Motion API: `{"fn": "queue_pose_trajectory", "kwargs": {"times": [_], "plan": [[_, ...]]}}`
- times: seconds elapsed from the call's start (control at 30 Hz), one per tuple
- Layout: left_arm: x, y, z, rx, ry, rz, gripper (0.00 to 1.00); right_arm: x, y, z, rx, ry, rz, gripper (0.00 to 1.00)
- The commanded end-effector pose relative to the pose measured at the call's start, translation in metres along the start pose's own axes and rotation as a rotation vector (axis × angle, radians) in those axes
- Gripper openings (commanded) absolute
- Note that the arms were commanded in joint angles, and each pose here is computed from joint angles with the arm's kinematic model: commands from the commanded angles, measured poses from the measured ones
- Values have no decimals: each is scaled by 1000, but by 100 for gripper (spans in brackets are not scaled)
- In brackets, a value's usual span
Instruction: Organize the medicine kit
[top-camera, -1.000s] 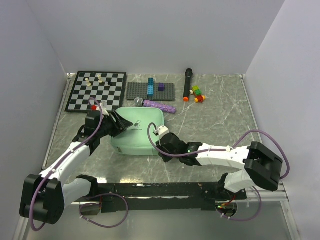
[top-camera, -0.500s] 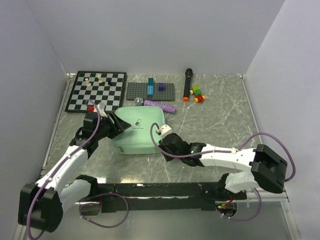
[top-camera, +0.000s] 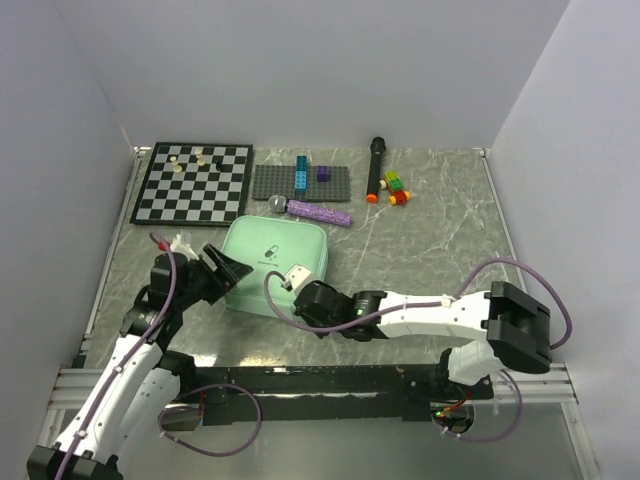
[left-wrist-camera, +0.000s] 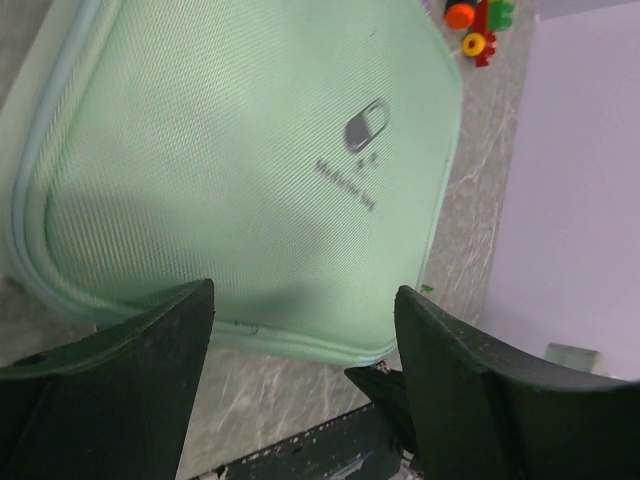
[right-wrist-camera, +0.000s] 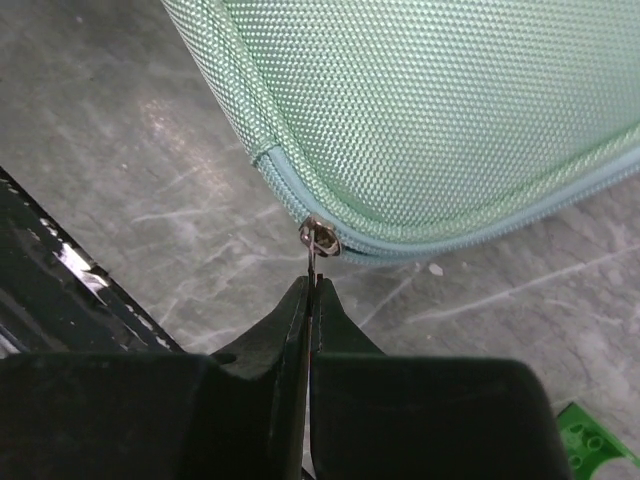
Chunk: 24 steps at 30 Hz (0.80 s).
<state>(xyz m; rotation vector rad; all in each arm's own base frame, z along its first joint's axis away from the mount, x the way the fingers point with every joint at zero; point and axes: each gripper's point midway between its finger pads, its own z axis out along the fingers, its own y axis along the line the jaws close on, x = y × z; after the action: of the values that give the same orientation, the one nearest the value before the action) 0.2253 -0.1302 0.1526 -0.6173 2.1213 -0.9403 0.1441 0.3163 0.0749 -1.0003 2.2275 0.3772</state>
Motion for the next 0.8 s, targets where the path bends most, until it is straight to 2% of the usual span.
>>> {"fn": "queue_pose_trajectory", "kwargs": {"times": [0.0,0.27,0.47,0.63,0.77], "plan": [[19,10,-3,-17,59,-84,77,-53,20,-1,-47,-100,-36,0],[26,31,9,-90,81,-95,77,-58,30,16,-65,-76,-70,0],[32,52,27,-156,108,-89,71,-45,15,11,-18,-64,-77,0],[12,61,42,-237,43,-51,69,-28,-6,-2,15,-60,-42,0],[-6,49,58,-216,28,-19,69,-12,-13,-7,21,-46,-24,0]]}}
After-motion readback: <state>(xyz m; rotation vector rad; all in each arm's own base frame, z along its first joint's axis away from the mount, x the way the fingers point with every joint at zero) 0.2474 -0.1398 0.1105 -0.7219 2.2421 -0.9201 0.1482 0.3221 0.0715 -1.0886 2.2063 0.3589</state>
